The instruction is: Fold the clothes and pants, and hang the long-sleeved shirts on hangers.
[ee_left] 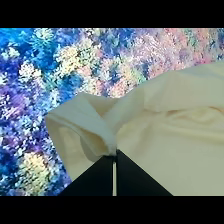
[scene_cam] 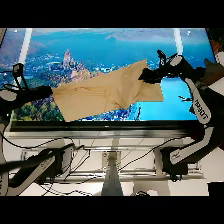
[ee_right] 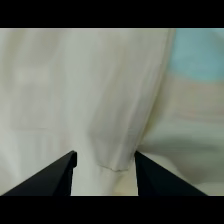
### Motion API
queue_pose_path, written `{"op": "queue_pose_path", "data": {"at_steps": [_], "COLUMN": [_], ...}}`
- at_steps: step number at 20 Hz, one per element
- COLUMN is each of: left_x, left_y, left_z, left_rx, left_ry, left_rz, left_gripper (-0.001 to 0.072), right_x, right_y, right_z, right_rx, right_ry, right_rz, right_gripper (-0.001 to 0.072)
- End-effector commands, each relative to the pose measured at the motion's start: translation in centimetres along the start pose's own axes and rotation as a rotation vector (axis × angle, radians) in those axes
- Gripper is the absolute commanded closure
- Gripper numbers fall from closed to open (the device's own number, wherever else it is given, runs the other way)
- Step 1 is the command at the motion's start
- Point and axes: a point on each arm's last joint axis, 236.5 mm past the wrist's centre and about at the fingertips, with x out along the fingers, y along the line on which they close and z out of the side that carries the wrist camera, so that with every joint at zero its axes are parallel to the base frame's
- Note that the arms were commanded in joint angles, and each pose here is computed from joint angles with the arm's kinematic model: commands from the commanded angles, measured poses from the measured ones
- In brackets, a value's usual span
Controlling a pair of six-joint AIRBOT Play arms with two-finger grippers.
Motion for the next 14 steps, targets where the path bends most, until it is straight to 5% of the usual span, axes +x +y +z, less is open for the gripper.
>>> {"op": "queue_pose_path", "data": {"at_steps": [1,3,6,9,14], "left_x": [0.0,0.0,0.0,-0.9,-11.4], "left_y": [0.0,0.0,0.0,-0.4,-3.6], "left_z": [-0.1,-0.1,-0.1,2.0,14.9], "left_rx": [0.0,0.0,-0.001,0.011,0.145], "left_ry": [0.003,0.003,0.002,-0.047,-0.417], "left_rz": [-0.001,-0.001,-0.002,-0.005,0.026], "left_gripper": [0.0696,0.0696,0.0696,0.0697,0.0697], "right_x": [1.1,1.3,0.8,-2.4,-18.1], "right_y": [0.8,0.9,1.2,3.8,14.2], "right_z": [-0.9,-0.5,1.2,4.1,10.0], "right_rx": [-0.003,-0.008,-0.018,-0.135,-0.447], "right_ry": [0.032,0.015,-0.047,-0.131,-0.498], "right_rz": [0.011,0.006,0.006,0.024,0.054], "right_gripper": [0.0314,0.0408,0.0698,0.0698,0.0699]}}
